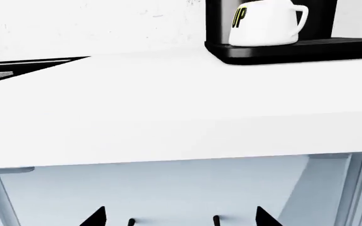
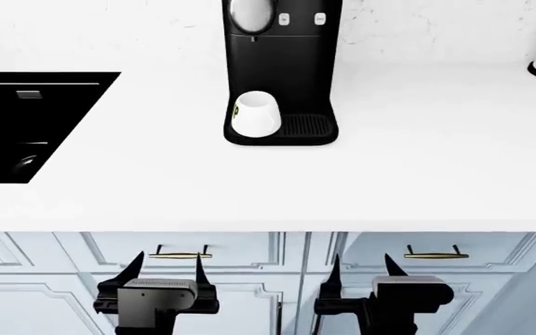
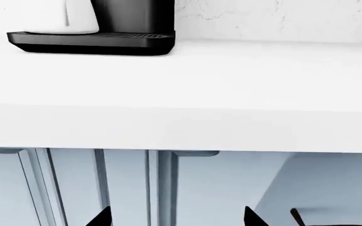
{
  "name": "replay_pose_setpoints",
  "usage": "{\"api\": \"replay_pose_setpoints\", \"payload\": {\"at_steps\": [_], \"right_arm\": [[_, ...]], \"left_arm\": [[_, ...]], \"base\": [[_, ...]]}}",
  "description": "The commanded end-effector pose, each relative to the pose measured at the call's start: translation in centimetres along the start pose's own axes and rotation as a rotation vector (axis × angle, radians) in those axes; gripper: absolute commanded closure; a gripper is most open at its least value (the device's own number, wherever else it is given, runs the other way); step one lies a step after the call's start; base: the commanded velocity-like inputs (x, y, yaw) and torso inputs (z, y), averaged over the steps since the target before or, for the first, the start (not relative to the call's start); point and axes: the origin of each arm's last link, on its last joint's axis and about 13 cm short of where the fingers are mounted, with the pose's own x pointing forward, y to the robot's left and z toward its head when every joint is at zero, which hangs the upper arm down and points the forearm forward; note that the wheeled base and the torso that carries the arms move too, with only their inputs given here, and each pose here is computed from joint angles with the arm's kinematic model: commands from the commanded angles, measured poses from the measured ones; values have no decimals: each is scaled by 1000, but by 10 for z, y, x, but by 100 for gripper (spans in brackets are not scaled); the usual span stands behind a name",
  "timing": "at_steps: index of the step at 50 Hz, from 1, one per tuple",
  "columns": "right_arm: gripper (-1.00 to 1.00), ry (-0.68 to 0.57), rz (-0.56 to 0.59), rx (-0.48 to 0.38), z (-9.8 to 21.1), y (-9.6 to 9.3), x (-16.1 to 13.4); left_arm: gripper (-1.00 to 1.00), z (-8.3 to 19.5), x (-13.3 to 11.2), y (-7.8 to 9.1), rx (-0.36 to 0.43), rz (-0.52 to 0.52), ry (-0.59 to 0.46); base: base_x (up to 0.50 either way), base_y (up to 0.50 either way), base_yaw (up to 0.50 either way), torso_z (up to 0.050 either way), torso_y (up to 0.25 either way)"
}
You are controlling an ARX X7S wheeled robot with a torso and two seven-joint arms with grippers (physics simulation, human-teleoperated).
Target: Press the button on the coffee machine to serve coffee.
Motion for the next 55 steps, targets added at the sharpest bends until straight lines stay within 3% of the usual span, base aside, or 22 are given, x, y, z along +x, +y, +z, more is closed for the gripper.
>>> {"api": "replay_pose_setpoints", "payload": {"at_steps": [1, 31, 33, 51, 52, 55], "right_arm": [[-100, 1, 1, -2, 0, 0, 0], [-100, 6, -2, -3, -1, 0, 1], [-100, 6, -2, -2, -1, 0, 1], [-100, -1, -15, 42, 3, 0, 0], [-100, -12, -28, 31, 4, -1, 0], [-100, -34, -20, 15, 7, 0, 1]], "left_arm": [[-100, 1, 0, 0, 9, 3, -1], [-100, 2, 0, -2, 18, -20, -21], [-100, 3, 1, -2, -7, -7, -23], [-100, 8, -3, 1, -4, 6, -18], [-100, 12, -4, 4, -22, 66, -60], [-100, 17, -4, 1, -42, 44, -39]], "base": [[0, 0, 0, 50, 0], [0, 0, 0, 50, 0], [0, 0, 0, 50, 0], [0, 0, 0, 0, 0], [0, 0, 0, 0, 0], [0, 0, 0, 0, 0]]}}
